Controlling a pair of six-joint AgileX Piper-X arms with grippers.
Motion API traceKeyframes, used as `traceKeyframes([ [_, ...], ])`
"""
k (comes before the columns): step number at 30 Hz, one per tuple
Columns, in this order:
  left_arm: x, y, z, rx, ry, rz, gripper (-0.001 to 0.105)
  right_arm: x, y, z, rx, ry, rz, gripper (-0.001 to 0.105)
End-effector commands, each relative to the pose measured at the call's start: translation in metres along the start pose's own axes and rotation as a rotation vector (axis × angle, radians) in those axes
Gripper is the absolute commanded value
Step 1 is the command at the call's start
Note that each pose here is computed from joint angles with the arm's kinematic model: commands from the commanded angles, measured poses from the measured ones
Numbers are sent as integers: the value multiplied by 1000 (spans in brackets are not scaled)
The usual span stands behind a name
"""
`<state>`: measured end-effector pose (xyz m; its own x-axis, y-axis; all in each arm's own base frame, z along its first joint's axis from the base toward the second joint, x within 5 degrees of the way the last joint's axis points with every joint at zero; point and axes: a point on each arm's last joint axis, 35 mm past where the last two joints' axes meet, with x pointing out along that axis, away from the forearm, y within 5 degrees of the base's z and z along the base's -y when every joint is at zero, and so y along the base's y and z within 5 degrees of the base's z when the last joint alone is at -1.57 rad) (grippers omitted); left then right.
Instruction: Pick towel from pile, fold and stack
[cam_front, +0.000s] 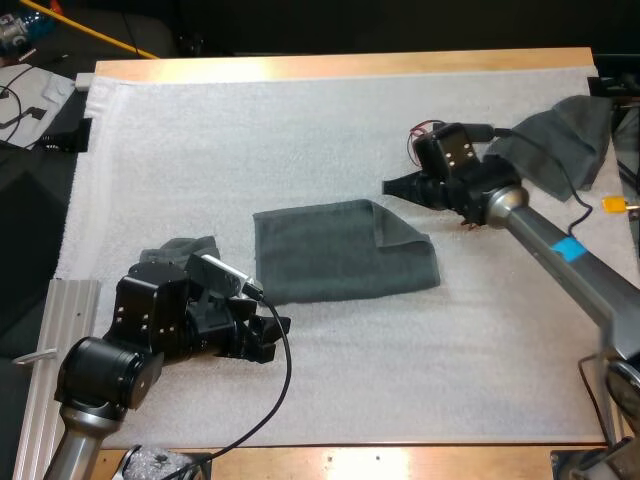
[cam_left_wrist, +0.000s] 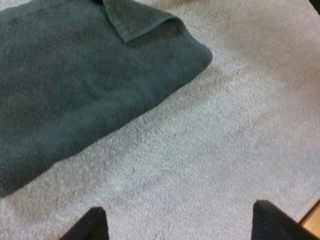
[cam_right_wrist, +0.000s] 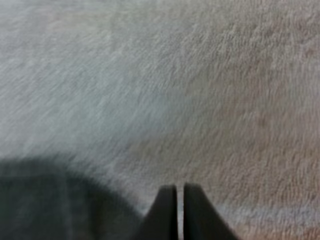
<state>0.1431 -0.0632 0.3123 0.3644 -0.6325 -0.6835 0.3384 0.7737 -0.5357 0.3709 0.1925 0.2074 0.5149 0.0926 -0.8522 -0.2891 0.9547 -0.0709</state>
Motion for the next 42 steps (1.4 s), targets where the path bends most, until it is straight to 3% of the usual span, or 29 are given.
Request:
traceKeyframes([
  [1, -1, -2, 1, 1, -6, -13, 58, -36, -1, -1, -17, 45, 91, 0],
  [8, -1, -2, 2, 3, -16, -17, 58, -61, 12, -18, -57, 187, 286, 0],
  [15, 0, -2, 4, 4, -22, -19, 58, -55, 52, -25, -159, 185, 377, 0],
  [32, -1, -2, 3, -1, -20, -11, 58, 15, 54, -34, -121, 276, 329, 0],
  [42, -1, -2, 3, -3, -19, -12, 58, 38, 51, -33, -60, 265, 278, 0],
])
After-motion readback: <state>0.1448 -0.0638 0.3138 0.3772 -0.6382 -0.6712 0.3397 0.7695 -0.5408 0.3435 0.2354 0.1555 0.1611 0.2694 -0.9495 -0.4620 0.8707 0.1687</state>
